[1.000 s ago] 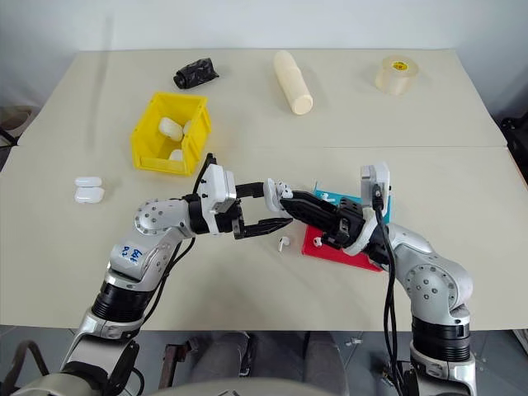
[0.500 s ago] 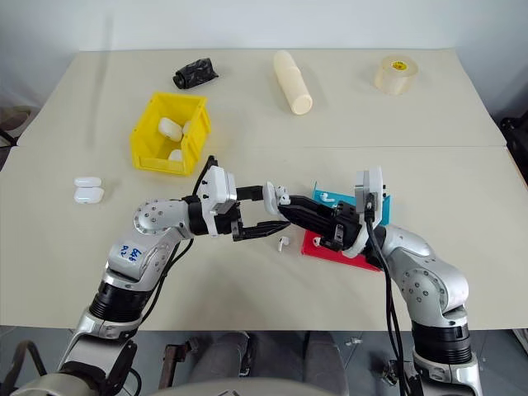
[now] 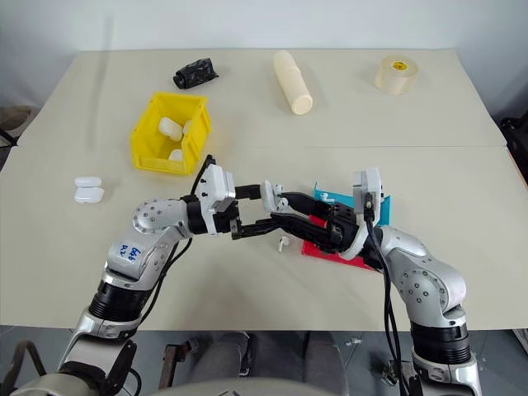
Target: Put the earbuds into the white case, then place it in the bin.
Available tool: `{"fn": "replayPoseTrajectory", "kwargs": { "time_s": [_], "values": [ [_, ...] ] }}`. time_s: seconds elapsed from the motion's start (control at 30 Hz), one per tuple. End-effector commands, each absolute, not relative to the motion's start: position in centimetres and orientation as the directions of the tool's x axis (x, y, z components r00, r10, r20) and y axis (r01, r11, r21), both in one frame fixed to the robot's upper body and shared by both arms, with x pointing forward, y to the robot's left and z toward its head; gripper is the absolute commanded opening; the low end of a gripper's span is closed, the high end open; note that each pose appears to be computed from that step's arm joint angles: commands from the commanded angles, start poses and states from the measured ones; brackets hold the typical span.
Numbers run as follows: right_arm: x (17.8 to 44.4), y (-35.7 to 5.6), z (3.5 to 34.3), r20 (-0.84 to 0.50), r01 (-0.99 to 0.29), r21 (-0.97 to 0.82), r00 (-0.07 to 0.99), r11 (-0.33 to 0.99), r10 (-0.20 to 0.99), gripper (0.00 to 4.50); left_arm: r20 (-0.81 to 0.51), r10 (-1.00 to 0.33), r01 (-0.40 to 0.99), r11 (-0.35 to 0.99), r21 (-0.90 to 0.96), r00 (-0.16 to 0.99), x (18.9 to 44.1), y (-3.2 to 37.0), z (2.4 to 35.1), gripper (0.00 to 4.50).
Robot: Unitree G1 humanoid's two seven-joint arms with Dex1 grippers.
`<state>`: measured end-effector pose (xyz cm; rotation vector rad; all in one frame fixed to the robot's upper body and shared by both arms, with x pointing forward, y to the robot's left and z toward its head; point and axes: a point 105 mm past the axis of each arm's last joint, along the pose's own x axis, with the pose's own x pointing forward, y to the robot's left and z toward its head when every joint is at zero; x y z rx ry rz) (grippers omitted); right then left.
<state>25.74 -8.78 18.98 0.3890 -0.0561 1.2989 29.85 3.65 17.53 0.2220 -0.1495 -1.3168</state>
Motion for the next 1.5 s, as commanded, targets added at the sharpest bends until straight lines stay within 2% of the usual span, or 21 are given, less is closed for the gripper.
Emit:
{"fn": "replayPoseTrajectory", "kwargs": {
  "time_s": [0.03, 0.27, 0.47, 0.57, 0.77, 0.93, 1.0, 1.2, 1.5],
  "values": [
    [25.4, -8.4, 18.4, 0.224, -0.942, 0.268, 0.266, 0.203, 0.938, 4.48, 0.058, -0.982, 0.927, 0.187, 0.326, 0.178, 28.6, 2.7, 20.1, 2.76],
    [26.6, -11.4, 18.4, 0.173, -0.926, 0.187, 0.360, 0.328, 0.917, 4.48, 0.028, -0.983, 0.927, 0.179, 0.330, 0.180, 28.5, 3.0, 19.7, 2.76],
    [26.9, -15.6, 17.3, 0.055, -0.891, 0.111, 0.447, 0.440, 0.893, 4.48, -0.113, -0.973, 0.909, 0.141, 0.391, 0.200, 28.8, 3.9, 18.2, 2.76],
    [26.6, -15.7, 16.8, -0.016, -0.896, 0.060, 0.440, 0.440, 0.898, 3.91, -0.217, -0.956, 0.899, 0.089, 0.428, 0.197, 29.0, 4.4, 17.3, 2.76],
    [26.2, -12.3, 18.0, -0.067, -0.939, -0.006, 0.343, 0.343, 0.937, 1.82, -0.402, -0.905, 0.901, -0.055, 0.431, 0.137, 28.7, 4.7, 15.6, 2.76],
    [25.5, -8.6, 19.4, -0.060, -0.966, -0.019, 0.259, 0.258, 0.964, 0.15, -0.469, -0.875, 0.912, -0.091, 0.401, 0.119, 28.7, 4.5, 14.8, 2.76],
    [25.6, -7.4, 19.8, -0.053, -0.966, -0.015, 0.259, 0.258, 0.964, 0.07, -0.485, -0.868, 0.919, -0.096, 0.383, 0.112, 28.6, 4.5, 14.6, 2.76],
    [23.9, -5.8, 19.9, -0.085, -0.988, 0.043, 0.148, 0.152, 0.985, 0.07, -0.509, -0.851, 0.932, -0.072, 0.354, 0.128, 28.7, 4.8, 14.3, 2.76],
    [24.2, -4.7, 19.0, -0.157, -0.980, 0.053, 0.182, 0.192, 0.971, 0.07, -0.521, -0.844, 0.931, -0.083, 0.356, 0.124, 28.4, 4.4, 14.5, 2.76]
  ]
}}
